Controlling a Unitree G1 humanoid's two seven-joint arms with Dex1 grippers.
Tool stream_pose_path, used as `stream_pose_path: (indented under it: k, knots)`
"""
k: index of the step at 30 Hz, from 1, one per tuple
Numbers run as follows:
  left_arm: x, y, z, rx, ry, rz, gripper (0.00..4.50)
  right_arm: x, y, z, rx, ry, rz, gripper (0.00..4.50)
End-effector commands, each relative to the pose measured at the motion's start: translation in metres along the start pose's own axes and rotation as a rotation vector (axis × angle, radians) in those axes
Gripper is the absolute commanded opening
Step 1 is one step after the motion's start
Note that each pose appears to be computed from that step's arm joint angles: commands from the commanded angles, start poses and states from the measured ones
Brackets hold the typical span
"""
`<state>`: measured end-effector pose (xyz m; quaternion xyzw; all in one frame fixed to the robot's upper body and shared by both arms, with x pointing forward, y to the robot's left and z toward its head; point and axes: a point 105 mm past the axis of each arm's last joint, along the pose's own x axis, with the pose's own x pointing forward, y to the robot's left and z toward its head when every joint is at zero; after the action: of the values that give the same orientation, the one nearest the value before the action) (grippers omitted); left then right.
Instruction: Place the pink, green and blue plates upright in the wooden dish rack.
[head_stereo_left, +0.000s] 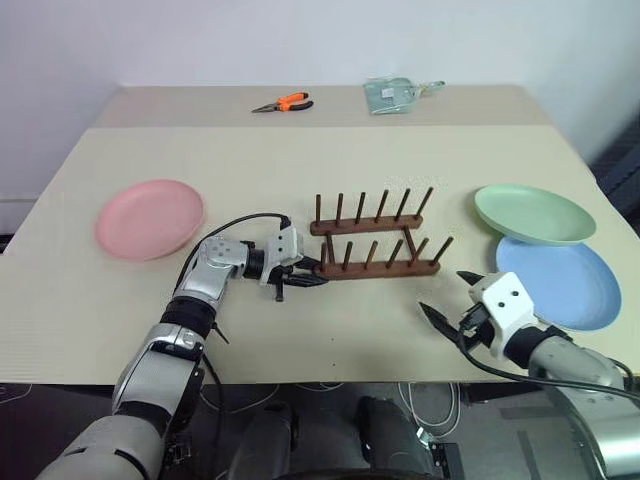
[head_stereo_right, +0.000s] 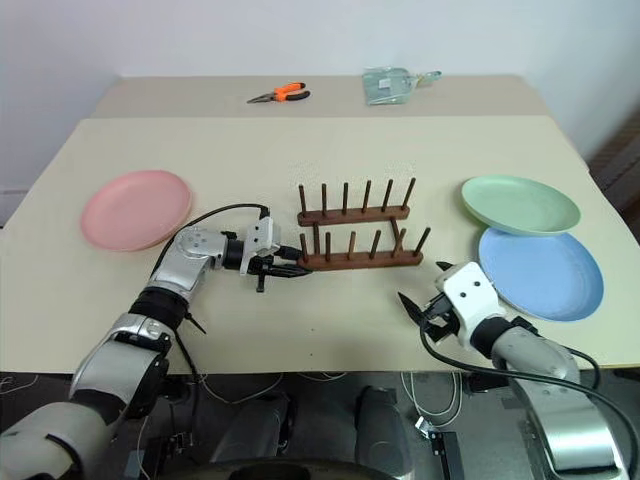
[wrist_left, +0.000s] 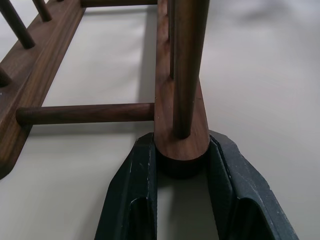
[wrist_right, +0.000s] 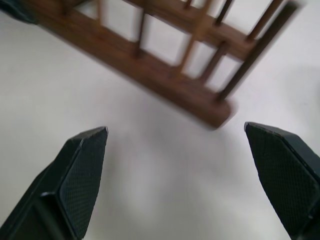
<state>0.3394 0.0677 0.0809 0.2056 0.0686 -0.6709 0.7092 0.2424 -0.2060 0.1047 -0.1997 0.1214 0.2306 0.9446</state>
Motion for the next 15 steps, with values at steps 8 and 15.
stream_pose_path:
  k: [8, 15]
  knots:
    - [-0.021, 0.005, -0.012, -0.067, 0.089, 0.114, 4.5, -0.006, 0.004, 0.001, -0.009, -0.011, 0.042, 3.95]
    - [-0.05, -0.05, -0.015, -0.234, 0.097, 0.034, 2.11, -0.004, 0.018, -0.008, -0.014, 0.037, 0.123, 0.79]
